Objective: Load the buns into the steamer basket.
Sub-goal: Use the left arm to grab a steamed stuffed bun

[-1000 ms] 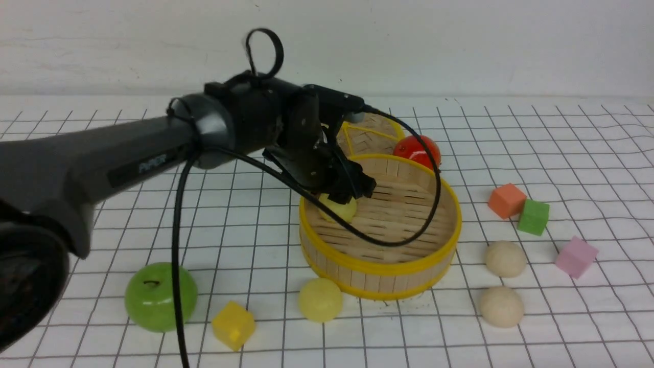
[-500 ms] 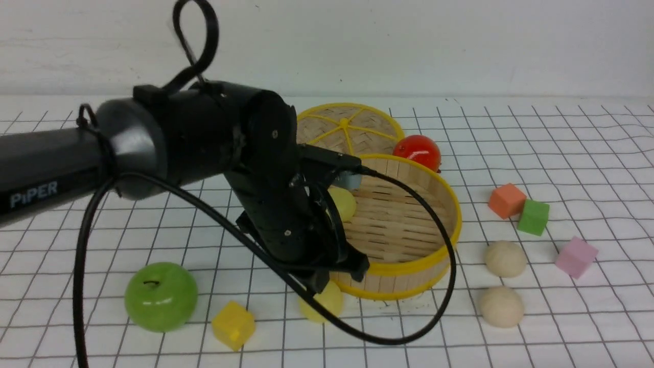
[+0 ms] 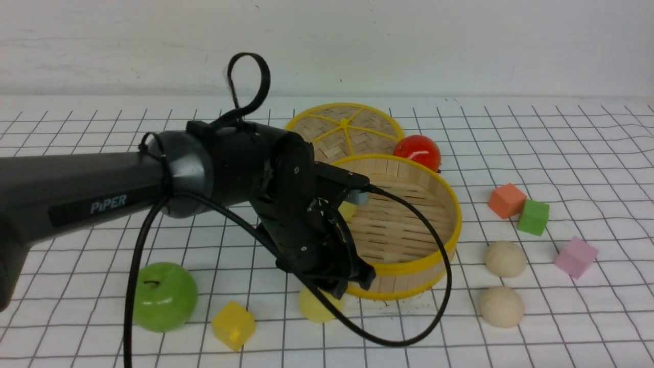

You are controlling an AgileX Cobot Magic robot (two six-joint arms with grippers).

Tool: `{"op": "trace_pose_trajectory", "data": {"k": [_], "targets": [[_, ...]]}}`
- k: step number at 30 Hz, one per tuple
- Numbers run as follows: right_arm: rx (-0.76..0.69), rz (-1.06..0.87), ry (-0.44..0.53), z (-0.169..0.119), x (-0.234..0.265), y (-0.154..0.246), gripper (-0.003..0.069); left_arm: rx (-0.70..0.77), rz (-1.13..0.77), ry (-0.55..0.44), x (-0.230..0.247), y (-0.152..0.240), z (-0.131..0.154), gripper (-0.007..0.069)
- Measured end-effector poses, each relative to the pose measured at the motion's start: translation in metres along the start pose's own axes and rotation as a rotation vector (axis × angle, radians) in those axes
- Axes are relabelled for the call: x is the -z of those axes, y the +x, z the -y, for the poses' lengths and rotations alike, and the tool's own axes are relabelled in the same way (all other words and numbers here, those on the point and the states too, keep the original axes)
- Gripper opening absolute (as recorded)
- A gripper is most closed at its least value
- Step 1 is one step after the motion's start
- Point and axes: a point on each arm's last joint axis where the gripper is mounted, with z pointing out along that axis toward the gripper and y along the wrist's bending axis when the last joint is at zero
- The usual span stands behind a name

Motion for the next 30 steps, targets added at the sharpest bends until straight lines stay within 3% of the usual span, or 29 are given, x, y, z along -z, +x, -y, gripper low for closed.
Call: {"op": "trace_pose_trajectory", "data": {"k": [12, 20, 30], "targets": [[0.0, 0.0, 0.0, 0.0, 0.0, 0.0, 0.0239, -0.041, -0.024, -0.041, -0.008, 0.002, -0.004, 0.0268], [0.0, 0.0, 0.0, 0.0, 0.0, 0.0, 0.0239, -0.029, -0.028, -0.021, 0.019, 0.004, 0.0, 0.0268], [0.0, 0.0, 0.0, 0.0, 0.0, 0.0, 0.0239, -0.024, -0.057, -0.024, -0.003, 0.005, -0.003, 0.0268]]}}
